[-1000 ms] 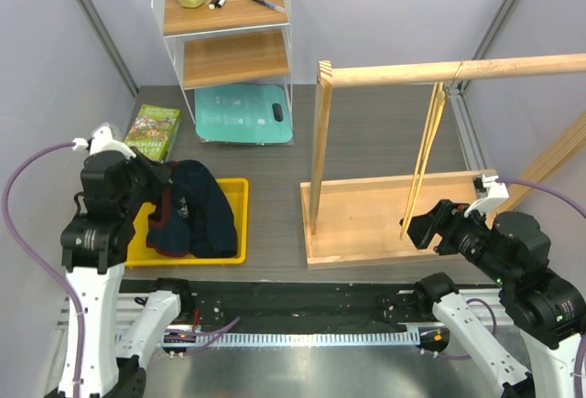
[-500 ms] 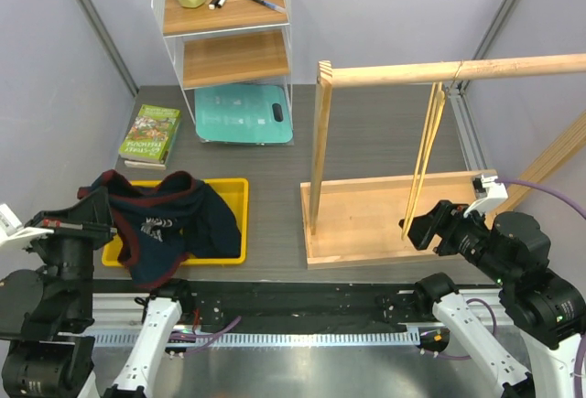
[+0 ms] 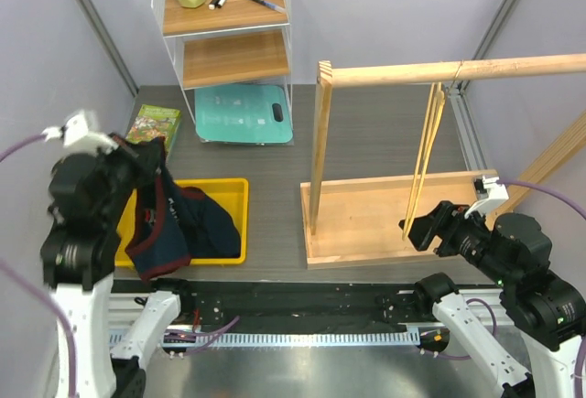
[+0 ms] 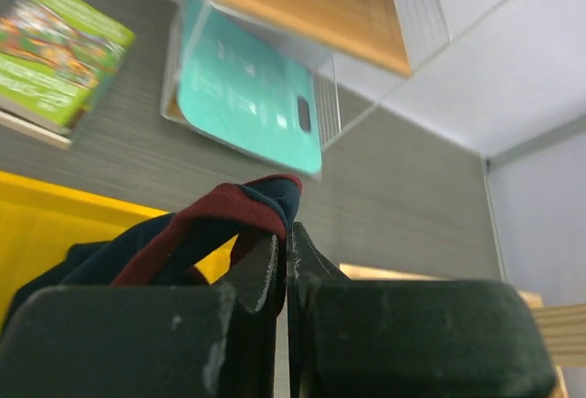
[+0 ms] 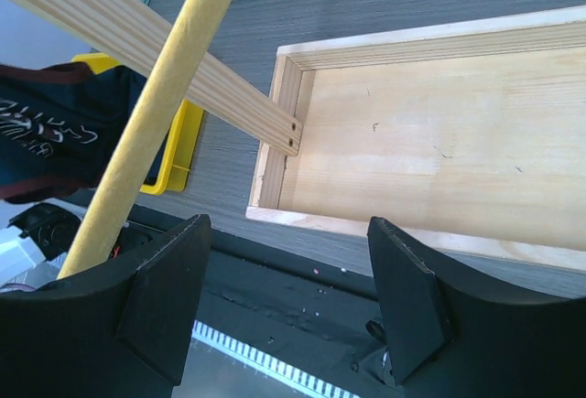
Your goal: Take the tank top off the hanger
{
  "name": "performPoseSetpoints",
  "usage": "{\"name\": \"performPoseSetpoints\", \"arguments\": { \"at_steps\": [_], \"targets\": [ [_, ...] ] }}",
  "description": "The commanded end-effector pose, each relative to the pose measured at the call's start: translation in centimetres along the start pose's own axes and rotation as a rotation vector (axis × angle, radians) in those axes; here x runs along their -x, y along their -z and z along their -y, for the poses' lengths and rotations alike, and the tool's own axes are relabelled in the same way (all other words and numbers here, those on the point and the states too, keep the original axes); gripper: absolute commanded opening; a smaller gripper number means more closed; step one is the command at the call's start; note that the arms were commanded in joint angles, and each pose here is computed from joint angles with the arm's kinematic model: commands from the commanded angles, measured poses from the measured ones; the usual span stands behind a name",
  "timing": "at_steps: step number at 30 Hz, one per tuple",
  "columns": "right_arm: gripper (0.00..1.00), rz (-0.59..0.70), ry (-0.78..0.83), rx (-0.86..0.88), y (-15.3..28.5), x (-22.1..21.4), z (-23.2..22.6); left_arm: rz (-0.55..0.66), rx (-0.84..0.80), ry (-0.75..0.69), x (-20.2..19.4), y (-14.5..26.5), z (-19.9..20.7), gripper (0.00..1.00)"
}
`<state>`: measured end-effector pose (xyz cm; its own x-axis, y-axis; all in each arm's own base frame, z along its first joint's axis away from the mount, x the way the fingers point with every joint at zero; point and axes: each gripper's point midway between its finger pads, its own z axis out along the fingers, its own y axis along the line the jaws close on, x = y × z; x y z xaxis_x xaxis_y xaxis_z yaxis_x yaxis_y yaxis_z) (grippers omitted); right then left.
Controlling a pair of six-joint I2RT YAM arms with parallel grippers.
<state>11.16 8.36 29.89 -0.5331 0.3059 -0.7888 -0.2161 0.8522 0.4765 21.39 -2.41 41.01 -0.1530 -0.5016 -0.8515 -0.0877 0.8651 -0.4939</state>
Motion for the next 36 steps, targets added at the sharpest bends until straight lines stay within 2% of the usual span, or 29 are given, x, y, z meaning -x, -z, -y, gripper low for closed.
{"name": "performPoseSetpoints", "arguments": {
  "at_steps": [1, 4, 6, 11, 16, 20, 22, 25, 27, 28, 30, 32, 34, 36],
  "targets": [
    [0.75, 0.05, -0.001, 0.036, 0.8, 1.0, -0.8, -0.194, -0.19, -0.026, -3.5, -6.7, 3.6, 0.0],
    [0.75, 0.051, 0.001, 0.036, 0.8, 1.0, -0.8, -0.323, -0.195, -0.006, -6.3, -9.9, 3.4, 0.0],
    [0.75, 0.051, 0.004, 0.036, 0.9, 0.9, -0.8, -0.369, -0.225, 0.004, -7.6, -10.3, 3.7, 0.0],
    [0.75, 0.049, 0.009, 0.021, 0.8, 0.9, -0.4, -0.349, -0.201, -0.024, -8.4, -9.3, 2.4, 0.0],
    [0.75, 0.035, 0.005, 0.033, 0.1, 0.6, -0.5, -0.37, -0.104, 0.003, -11.8, -7.9, -1.0, 0.0],
    [0.75, 0.026, 0.004, 0.042, -0.2, 0.3, -0.6, -0.328, 0.139, 0.128, -14.3, -6.4, -6.0, 0.0],
    [0.75, 0.025, 0.003, 0.038, -0.3, 0.2, -0.5, -0.244, 0.229, 0.134, -14.6, -5.5, -8.6, 0.0],
    [0.75, 0.023, 0.005, 0.038, -0.2, 0.0, -0.4, -0.215, 0.299, 0.09, -15.0, -5.1, -10.7, 0.0],
    [0.75, 0.016, 0.002, 0.035, -0.3, -0.3, -0.2, -0.239, 0.354, 0.05, -15.4, -5.3, -11.8, 0.0],
    [0.75, 0.016, 0.002, 0.033, -0.3, -0.4, -0.2, -0.299, 0.409, 0.034, -16.6, -5.7, -12.8, 0.0],
    [0.75, 0.012, -0.002, 0.036, -0.4, -0.5, -0.2, -0.335, 0.492, 0.044, -17.2, -6.0, -14.3, 0.0],
    [0.75, 0.015, -0.008, 0.043, -0.4, -0.5, -0.3, -0.38, 0.592, 0.106, -18.4, -5.7, -15.6, 0.0],
    [0.75, 0.016, -0.018, 0.056, -0.4, -0.6, -0.5, -0.359, 0.677, 0.216, -18.6, -5.5, -17.3, 0.0],
    [0.75, 0.015, -0.032, 0.068, -0.5, -0.8, -0.7, -0.388, 0.712, 0.293, -19.9, -4.9, -17.9, 0.0]
  ]
}}
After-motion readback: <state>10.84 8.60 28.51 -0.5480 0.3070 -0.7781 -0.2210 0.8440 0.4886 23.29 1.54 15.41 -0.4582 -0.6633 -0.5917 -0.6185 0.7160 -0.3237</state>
